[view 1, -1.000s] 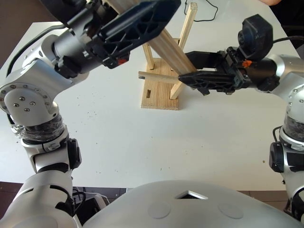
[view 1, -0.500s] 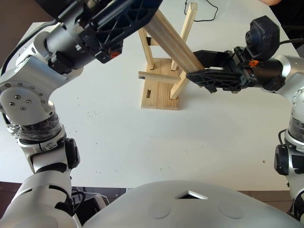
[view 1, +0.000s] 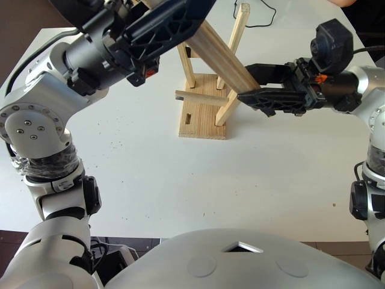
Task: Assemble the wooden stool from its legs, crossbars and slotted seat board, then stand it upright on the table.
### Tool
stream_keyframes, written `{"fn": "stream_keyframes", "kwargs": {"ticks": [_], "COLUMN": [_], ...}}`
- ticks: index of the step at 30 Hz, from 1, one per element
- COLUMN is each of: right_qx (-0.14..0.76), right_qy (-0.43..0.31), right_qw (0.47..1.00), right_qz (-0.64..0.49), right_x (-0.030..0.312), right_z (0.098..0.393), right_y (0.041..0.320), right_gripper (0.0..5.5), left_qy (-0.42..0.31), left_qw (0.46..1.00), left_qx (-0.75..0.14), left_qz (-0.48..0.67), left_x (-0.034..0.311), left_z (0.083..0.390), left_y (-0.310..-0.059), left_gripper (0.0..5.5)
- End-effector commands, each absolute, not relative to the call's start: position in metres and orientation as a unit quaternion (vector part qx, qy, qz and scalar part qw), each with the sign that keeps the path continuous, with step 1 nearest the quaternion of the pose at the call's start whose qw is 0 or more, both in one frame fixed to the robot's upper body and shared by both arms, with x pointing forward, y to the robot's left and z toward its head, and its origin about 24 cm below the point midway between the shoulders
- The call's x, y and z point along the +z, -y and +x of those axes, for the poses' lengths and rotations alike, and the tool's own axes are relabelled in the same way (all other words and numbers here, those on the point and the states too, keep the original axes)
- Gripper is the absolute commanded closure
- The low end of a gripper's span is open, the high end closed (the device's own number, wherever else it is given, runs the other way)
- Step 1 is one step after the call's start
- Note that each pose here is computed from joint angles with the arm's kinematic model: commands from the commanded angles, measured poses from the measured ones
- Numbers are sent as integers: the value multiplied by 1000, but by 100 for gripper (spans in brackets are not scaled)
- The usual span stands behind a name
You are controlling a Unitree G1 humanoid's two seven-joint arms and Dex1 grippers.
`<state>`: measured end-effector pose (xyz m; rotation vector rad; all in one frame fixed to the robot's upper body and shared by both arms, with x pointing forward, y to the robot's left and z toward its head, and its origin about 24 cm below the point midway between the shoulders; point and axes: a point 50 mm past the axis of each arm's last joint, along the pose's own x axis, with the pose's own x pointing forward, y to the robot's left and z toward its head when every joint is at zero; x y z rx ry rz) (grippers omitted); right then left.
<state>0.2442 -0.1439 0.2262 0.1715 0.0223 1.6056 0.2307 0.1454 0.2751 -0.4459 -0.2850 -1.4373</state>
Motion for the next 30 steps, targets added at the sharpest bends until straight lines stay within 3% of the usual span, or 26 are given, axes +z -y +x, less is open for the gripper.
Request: {"fn": "stream_keyframes", "kwargs": {"ticks": [1, 6, 13, 15, 19, 25, 30], "right_qx": [713, 692, 646, 632, 550, 424, 394], "right_qy": [-1, 31, 81, 89, 156, 188, 146], "right_qw": [697, 715, 752, 763, 808, 871, 905], "right_qz": [76, 94, 104, 106, 142, 162, 74], "right_x": [234, 243, 255, 258, 277, 270, 239], "right_z": [247, 255, 269, 271, 291, 309, 320], "right_y": [145, 147, 157, 161, 178, 196, 186], "right_gripper": [344, 344, 226, 223, 223, 223, 223], "left_qy": [120, 126, 179, 197, 230, 189, 31], "left_qw": [707, 716, 745, 763, 831, 902, 924], "left_qx": [-669, -658, -618, -595, -498, -388, -382], "left_qz": [-196, -194, -176, -156, -96, -27, 21], "left_x": [271, 269, 287, 293, 306, 279, 192], "left_z": [226, 227, 236, 241, 253, 271, 278], "left_y": [-142, -145, -162, -171, -214, -267, -268], "left_gripper": [346, 346, 346, 346, 346, 346, 346]}}
